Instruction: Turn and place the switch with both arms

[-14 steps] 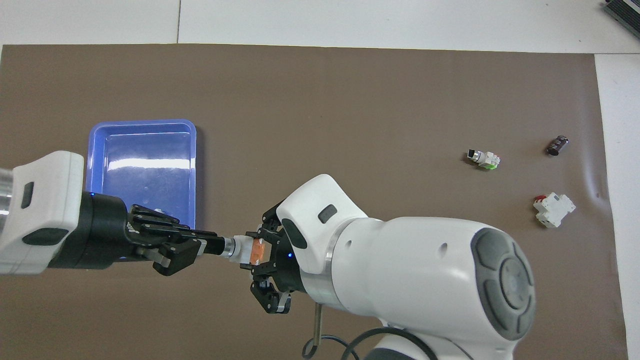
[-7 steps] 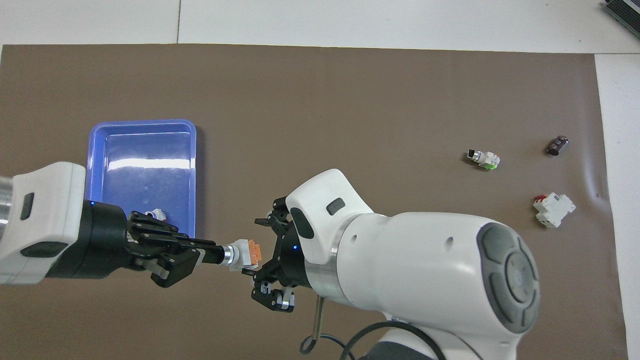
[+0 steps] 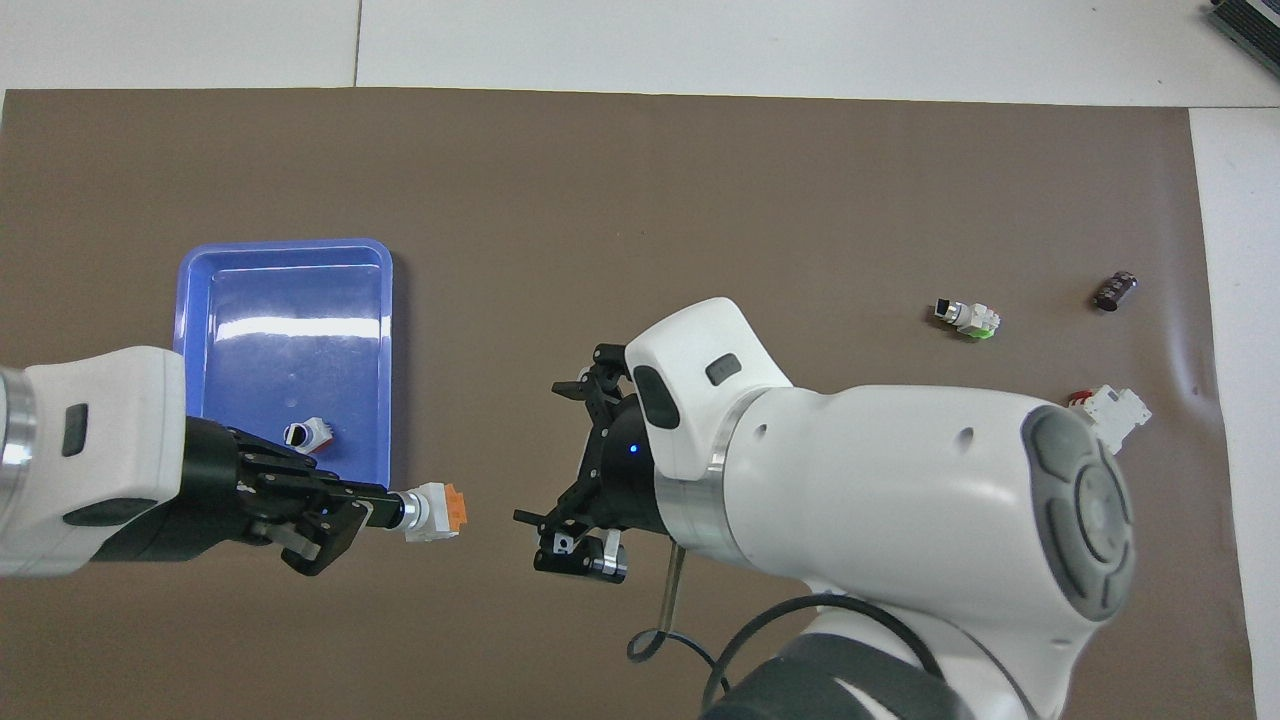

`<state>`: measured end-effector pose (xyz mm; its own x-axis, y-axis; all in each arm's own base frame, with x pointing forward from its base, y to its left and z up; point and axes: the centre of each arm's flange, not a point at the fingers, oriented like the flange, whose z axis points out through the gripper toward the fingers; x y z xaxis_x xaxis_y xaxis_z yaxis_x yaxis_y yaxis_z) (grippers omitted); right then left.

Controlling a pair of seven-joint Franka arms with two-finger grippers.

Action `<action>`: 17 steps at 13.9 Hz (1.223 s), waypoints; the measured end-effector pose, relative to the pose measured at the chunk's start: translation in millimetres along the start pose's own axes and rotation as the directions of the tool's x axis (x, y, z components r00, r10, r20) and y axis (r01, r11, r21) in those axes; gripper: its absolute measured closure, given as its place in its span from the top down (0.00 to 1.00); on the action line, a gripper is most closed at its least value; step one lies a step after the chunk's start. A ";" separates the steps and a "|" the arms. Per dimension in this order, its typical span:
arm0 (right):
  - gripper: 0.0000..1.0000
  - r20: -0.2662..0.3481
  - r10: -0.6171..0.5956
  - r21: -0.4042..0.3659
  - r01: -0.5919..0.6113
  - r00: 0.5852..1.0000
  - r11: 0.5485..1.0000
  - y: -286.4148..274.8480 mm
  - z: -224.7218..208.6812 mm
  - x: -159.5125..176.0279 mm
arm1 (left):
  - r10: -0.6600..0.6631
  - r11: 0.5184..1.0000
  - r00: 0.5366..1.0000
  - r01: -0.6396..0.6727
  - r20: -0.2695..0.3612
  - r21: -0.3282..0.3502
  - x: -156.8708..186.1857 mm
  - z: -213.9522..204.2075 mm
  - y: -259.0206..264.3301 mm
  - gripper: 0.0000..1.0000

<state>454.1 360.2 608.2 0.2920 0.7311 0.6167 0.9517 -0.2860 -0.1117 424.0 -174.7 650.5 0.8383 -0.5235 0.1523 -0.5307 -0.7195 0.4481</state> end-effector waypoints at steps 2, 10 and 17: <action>1.00 0.000 0.032 -0.019 -0.032 0.999 0.999 18.3 -7.8 -10.1 | 0.001 0.997 1.000 -0.001 0.000 0.082 0.1 3.6 -14.1 0.10; 1.00 0.048 0.193 -0.141 -0.185 0.980 0.973 113.1 -60.9 -83.9 | 0.064 0.949 0.998 -0.053 -0.024 0.310 5.3 40.5 -90.8 0.10; 1.00 0.000 0.471 -0.421 -0.427 0.882 0.800 154.3 -86.7 -107.5 | 0.066 0.915 0.997 -0.079 0.045 0.396 27.0 87.8 -153.6 0.10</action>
<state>561.4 183.8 592.2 0.7060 0.5104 0.4910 0.5968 -0.8020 -0.0244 517.2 -118.5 508.4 0.7948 -0.5900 0.1423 -0.6010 -0.7977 0.0492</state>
